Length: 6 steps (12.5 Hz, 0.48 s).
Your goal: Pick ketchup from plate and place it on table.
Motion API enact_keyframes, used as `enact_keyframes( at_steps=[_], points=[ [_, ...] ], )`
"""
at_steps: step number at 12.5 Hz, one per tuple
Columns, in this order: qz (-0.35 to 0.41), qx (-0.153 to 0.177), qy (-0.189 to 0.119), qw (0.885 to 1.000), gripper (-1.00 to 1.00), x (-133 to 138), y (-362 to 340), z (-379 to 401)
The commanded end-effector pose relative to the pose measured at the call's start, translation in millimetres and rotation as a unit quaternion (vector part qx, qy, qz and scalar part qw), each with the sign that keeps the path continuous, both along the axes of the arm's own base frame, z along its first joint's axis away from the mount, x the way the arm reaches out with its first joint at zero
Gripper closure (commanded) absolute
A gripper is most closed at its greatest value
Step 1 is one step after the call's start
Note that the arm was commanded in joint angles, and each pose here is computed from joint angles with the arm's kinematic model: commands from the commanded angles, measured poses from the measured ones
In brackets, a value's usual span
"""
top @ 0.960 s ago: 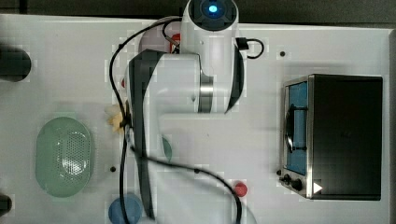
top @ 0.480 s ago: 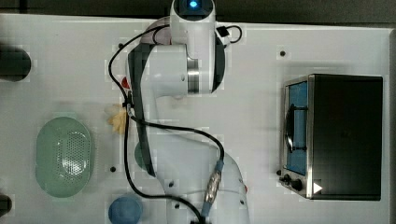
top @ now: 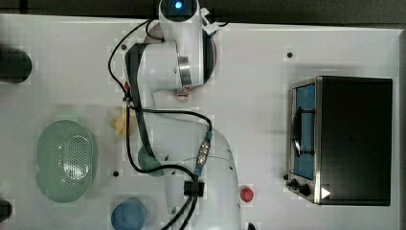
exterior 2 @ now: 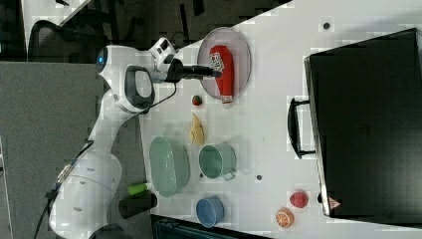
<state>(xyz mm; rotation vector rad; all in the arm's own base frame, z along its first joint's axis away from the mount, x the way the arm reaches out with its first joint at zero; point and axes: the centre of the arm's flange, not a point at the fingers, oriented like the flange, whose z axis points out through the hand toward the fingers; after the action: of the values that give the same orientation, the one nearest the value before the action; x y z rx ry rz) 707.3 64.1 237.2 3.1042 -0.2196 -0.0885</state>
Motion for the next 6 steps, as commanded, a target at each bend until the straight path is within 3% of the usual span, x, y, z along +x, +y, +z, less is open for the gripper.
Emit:
enact_keyframes(
  at_steps=[1, 4, 6],
  points=[
    [0.040, 0.000, -0.030, 0.999, -1.00, 5, 13, -8],
    [0.043, 0.001, -0.027, 0.999, -1.00, 4, 13, -38],
    [0.046, 0.004, -0.045, 0.998, -1.00, 7, 15, -52]
  ],
)
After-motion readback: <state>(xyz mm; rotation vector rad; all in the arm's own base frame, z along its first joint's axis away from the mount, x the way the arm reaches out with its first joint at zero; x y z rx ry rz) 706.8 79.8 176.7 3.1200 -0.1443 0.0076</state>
